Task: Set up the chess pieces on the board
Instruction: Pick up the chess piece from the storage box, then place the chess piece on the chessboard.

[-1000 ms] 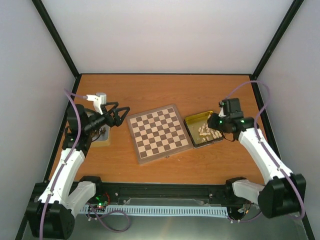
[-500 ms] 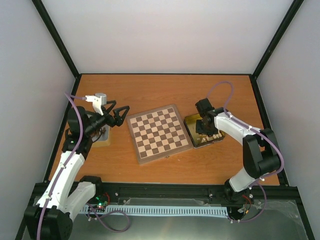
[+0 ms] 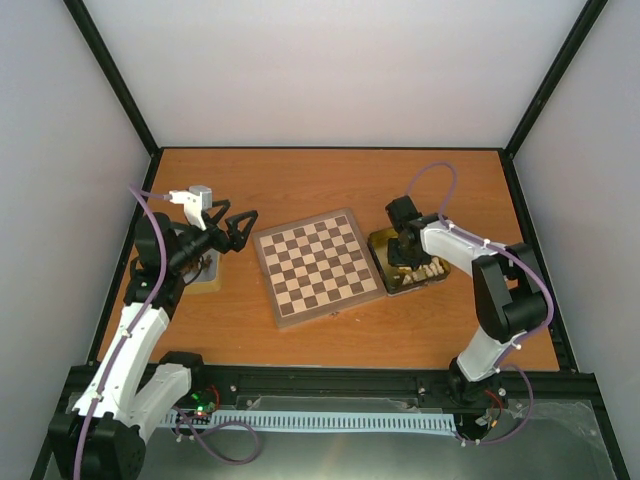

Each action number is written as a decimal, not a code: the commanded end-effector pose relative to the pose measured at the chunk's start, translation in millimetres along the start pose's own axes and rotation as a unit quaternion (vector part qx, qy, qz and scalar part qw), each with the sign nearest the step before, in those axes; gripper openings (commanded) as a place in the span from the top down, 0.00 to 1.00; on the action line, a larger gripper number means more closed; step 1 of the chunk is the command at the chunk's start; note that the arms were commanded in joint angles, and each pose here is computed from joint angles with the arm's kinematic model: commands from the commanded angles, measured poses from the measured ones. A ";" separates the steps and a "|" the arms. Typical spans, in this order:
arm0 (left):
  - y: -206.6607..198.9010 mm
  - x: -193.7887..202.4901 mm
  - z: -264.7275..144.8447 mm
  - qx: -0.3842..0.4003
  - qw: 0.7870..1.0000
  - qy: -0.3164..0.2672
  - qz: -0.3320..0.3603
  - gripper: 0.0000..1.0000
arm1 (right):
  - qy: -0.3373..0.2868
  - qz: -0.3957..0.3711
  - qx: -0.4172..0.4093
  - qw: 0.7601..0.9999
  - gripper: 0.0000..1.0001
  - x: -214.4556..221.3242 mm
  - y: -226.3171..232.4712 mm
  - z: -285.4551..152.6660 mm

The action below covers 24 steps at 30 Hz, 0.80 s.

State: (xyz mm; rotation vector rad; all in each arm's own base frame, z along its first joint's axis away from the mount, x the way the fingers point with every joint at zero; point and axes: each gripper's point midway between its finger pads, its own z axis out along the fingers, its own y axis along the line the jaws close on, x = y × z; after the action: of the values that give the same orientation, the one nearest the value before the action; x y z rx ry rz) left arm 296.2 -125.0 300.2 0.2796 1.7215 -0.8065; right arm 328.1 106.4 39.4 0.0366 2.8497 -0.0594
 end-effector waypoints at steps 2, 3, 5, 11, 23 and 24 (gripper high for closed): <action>-3.7 -8.9 -1.3 -0.001 1.000 -0.011 0.025 0.00 | -0.047 -0.003 0.014 0.999 0.97 -21.3 -1.6 -11.8; -3.7 -9.1 -1.7 -0.002 1.000 -0.012 0.026 0.00 | -0.058 -0.003 0.017 0.998 0.97 -24.7 -2.8 -17.9; -3.2 -9.2 -1.8 -0.003 1.000 -0.012 0.026 0.00 | -0.083 -0.001 0.019 0.996 0.97 -31.6 -3.3 -35.8; -2.2 -10.8 -2.5 -0.009 0.999 -0.014 0.027 0.00 | -0.125 -0.017 -0.013 0.992 0.97 -37.4 19.4 -78.7; 29.5 -19.0 -14.3 -0.117 0.992 -0.033 0.017 0.00 | -0.068 -0.124 -0.214 0.966 0.97 21.6 181.5 -112.2; 31.2 -20.2 -16.2 -0.125 0.991 -0.038 0.017 0.00 | -0.060 -0.136 -0.220 0.964 0.97 30.8 194.3 -112.6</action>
State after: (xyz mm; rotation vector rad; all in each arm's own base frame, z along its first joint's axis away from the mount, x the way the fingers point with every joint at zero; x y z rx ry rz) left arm 307.2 -102.2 290.8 0.1551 1.7636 -0.6658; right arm 302.7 246.4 135.8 -0.3197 2.6179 0.3287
